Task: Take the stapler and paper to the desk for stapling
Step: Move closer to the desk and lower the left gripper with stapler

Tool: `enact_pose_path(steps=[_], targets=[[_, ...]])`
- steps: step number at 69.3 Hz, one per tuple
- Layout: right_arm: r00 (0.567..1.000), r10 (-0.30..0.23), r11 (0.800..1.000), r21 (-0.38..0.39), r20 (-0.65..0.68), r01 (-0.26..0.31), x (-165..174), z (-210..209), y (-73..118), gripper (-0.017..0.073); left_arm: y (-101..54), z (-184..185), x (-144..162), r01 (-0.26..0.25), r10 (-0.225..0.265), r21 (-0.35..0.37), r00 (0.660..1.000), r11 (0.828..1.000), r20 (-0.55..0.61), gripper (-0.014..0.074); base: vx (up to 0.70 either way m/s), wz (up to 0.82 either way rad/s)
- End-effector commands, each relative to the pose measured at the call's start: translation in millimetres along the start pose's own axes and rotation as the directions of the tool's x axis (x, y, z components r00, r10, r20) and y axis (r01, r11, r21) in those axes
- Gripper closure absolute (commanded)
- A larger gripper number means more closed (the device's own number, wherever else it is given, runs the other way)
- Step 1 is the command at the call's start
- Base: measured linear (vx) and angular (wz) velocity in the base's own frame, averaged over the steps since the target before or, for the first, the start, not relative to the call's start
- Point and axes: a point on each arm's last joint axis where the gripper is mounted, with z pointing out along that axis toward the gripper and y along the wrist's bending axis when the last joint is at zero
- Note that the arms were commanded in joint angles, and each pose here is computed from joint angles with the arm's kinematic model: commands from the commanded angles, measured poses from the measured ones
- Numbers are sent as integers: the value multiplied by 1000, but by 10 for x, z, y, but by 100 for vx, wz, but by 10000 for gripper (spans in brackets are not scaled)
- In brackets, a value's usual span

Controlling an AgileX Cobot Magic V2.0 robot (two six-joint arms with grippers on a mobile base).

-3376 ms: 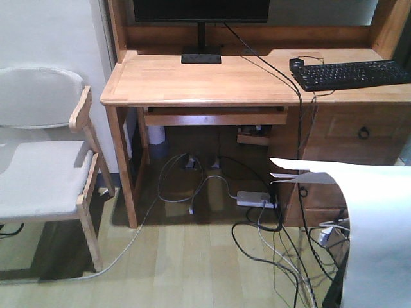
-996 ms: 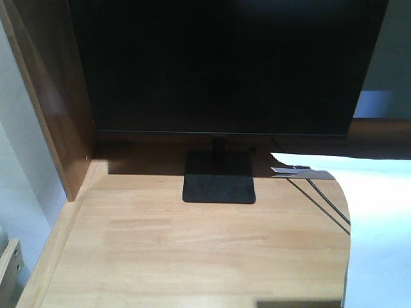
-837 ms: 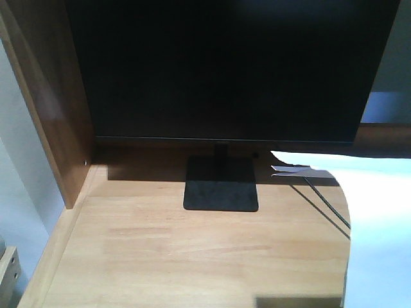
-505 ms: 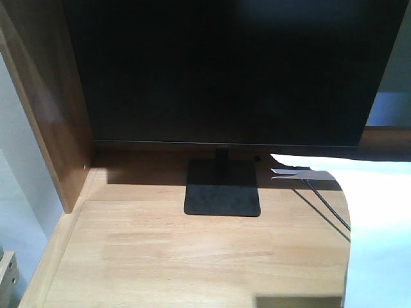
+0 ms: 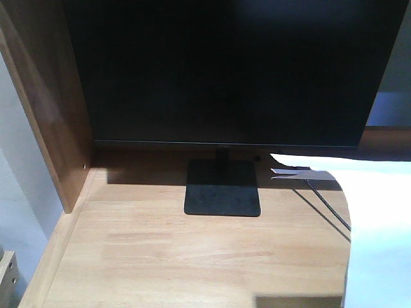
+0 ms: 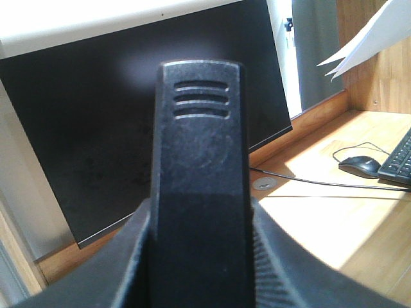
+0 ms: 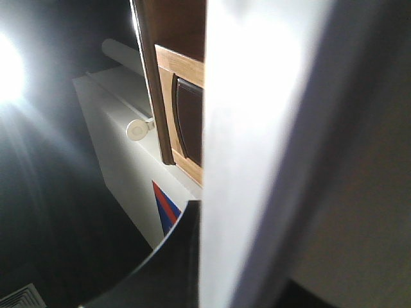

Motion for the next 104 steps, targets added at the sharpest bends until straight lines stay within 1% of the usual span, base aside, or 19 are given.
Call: enact_pose_path(steps=[1, 55, 61, 72, 83, 85, 94, 95, 100, 104], targets=[[1000, -19, 992, -124, 10, 20, -13, 55, 138, 561, 47, -20, -186, 10, -5, -31, 991, 999, 137, 600, 0, 0], [1000, -19, 992, -124, 10, 20, -13, 55, 138, 561, 49, -15, -191, 10, -6, -32, 990, 999, 140, 600, 0, 0], [1000, -19, 992, -125, 10, 20, -14, 54, 139, 561, 56, 38, -202, 11, -7, -32, 991, 999, 132, 600, 0, 0], [1000, -19, 992, -126, 10, 20, -14, 54, 139, 561, 78, 286, -216, 16, -14, -23, 997, 1000, 71, 600, 0, 0], [1000, -19, 992, -127, 10, 20, -14, 54, 140, 561, 111, 736, -206, 28, -28, -17, 1000, 999, -8, 600, 0, 0], [1000, -19, 992, -128, 10, 20, -14, 54, 141, 561, 116, 779, -212, 32, -32, -18, 999, 999, -4, 600, 0, 0], [1000, -19, 992, -128, 10, 20, -14, 54, 141, 561, 130, 1190, -118, 37, -38, -14, 996, 999, -85, 600, 0, 0], [1000, -19, 992, -128, 10, 20, -14, 54, 141, 561, 133, 1212, -121, 36, -37, -17, 996, 999, -78, 600, 0, 0], [1000, -19, 992, -128, 10, 20, -14, 54, 141, 561, 132, 1417, -47, 27, -28, -12, 993, 1000, -119, 600, 0, 0], [1000, -19, 992, -128, 10, 20, -14, 54, 141, 561, 130, 1564, 7, 31, -31, -8, 990, 999, -141, 600, 0, 0]])
